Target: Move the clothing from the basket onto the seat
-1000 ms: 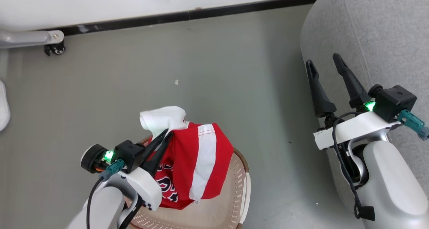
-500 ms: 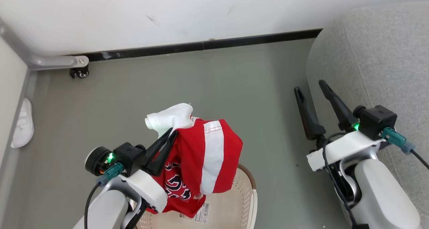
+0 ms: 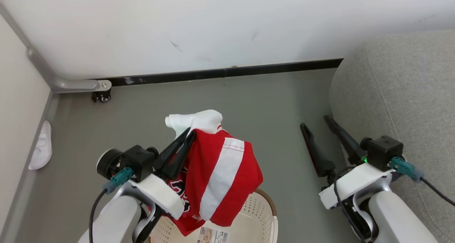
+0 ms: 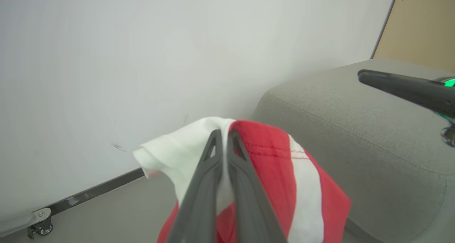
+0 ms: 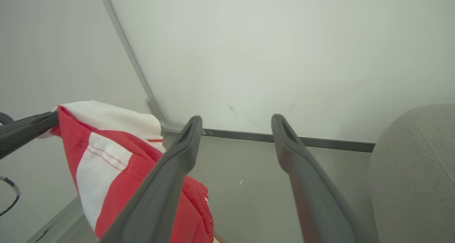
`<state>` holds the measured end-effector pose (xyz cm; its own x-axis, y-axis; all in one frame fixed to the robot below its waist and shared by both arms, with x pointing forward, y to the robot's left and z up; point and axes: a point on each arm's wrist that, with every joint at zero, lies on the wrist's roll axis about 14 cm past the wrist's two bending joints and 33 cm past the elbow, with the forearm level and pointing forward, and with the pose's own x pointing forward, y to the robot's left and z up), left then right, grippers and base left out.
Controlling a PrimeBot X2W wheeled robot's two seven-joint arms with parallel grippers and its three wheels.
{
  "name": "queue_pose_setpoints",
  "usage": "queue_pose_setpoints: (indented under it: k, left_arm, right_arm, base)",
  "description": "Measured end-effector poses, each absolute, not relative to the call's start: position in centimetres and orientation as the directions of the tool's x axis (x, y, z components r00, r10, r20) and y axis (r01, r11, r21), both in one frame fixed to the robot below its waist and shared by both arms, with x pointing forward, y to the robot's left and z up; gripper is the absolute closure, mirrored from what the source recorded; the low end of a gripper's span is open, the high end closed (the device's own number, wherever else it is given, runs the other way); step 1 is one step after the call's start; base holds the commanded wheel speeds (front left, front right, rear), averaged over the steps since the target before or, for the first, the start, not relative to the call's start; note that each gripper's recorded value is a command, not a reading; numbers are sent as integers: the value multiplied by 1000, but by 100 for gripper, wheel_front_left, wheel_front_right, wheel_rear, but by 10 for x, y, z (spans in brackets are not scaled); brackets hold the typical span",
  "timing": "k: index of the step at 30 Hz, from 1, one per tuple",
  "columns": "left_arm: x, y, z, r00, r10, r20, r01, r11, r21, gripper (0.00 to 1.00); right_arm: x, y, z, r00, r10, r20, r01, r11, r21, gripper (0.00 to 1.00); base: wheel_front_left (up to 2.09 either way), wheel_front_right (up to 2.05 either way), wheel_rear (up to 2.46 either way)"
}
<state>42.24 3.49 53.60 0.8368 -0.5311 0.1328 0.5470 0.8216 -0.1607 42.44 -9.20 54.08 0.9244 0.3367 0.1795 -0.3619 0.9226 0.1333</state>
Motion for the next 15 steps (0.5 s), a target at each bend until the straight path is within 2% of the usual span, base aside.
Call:
queue_pose_setpoints:
  k: [7, 15]
  left_arm:
    - [423, 33, 566, 823, -535, 191, 561, 817, -129, 100]
    - [420, 27, 591, 802, -552, 229, 584, 805, -106, 100]
  right_arm:
    - [404, -55, 542, 870, 461, 175, -486, 863, 138, 0]
    - [379, -32, 530, 823, 551, 135, -566, 812, 140, 0]
  base:
    - [0, 0, 0]
    - [0, 0, 0]
